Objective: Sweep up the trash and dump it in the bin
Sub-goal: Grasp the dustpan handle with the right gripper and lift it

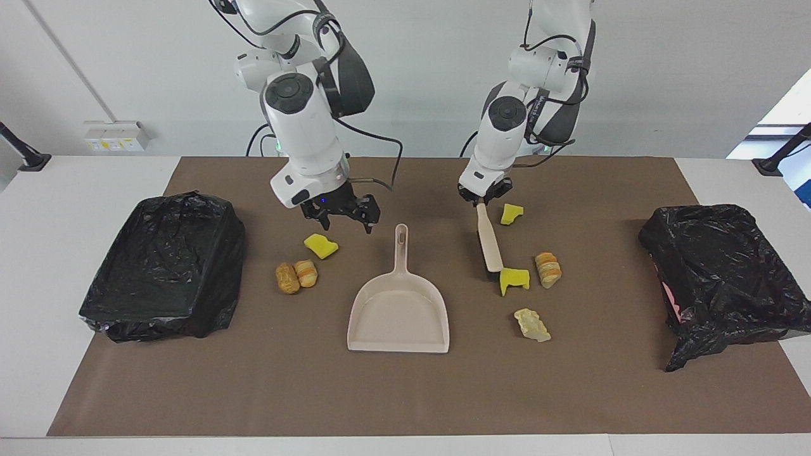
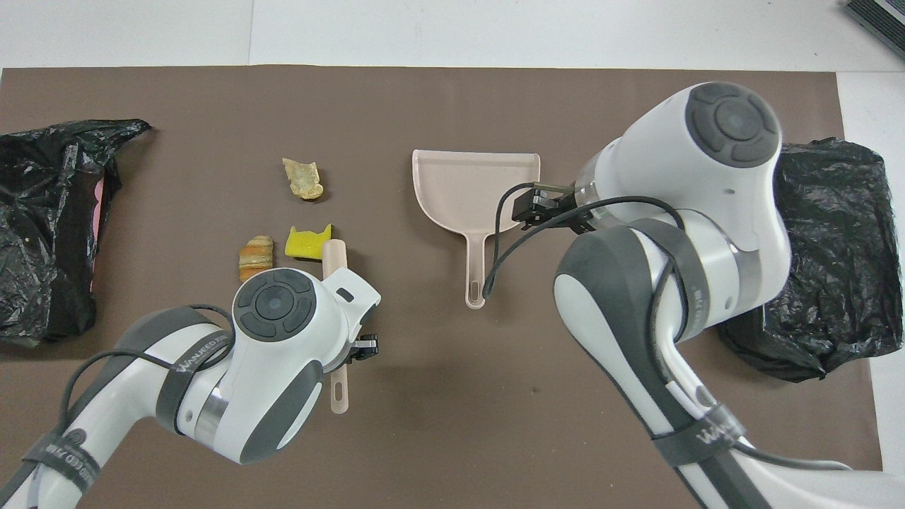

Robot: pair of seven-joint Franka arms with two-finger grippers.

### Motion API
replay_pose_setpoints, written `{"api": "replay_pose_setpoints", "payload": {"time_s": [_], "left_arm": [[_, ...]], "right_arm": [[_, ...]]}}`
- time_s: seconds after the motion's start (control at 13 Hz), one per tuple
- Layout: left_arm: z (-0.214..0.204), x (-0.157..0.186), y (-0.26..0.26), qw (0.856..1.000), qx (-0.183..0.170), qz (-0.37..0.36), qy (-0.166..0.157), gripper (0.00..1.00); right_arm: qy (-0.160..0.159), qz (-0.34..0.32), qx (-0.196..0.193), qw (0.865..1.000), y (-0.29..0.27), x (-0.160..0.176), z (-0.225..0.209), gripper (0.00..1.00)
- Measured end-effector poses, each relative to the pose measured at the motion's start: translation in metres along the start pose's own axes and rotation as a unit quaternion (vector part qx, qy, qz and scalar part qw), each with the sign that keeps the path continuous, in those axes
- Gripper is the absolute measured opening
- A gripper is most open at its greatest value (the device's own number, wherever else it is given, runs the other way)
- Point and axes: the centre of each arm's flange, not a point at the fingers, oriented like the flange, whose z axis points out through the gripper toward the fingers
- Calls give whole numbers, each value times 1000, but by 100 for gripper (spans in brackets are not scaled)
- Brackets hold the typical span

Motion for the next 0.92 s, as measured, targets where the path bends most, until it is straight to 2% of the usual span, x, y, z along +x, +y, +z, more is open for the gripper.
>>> {"api": "replay_pose_setpoints", "payload": {"time_s": [0.15,0.39,0.54,0.77,0.92], "left_arm": [[-21,-7,-15,1000,0,-8,-2,26],[-46,-32,-33,999,21,-11,-32,26],[-50,-41,-39,998,28,-30,-40,26],[-36,-51,-44,989,45,-128,-50,26],[-27,-64,-50,971,58,-227,-50,26]], "right_arm": [[-12,-10,-8,1000,-26,-11,24,100],[-12,-19,-10,1000,-58,-24,57,100],[-22,-31,-20,999,-76,-34,97,100],[-33,-33,-31,998,-77,-42,132,100],[-39,-35,-38,998,-77,-51,148,100]]}}
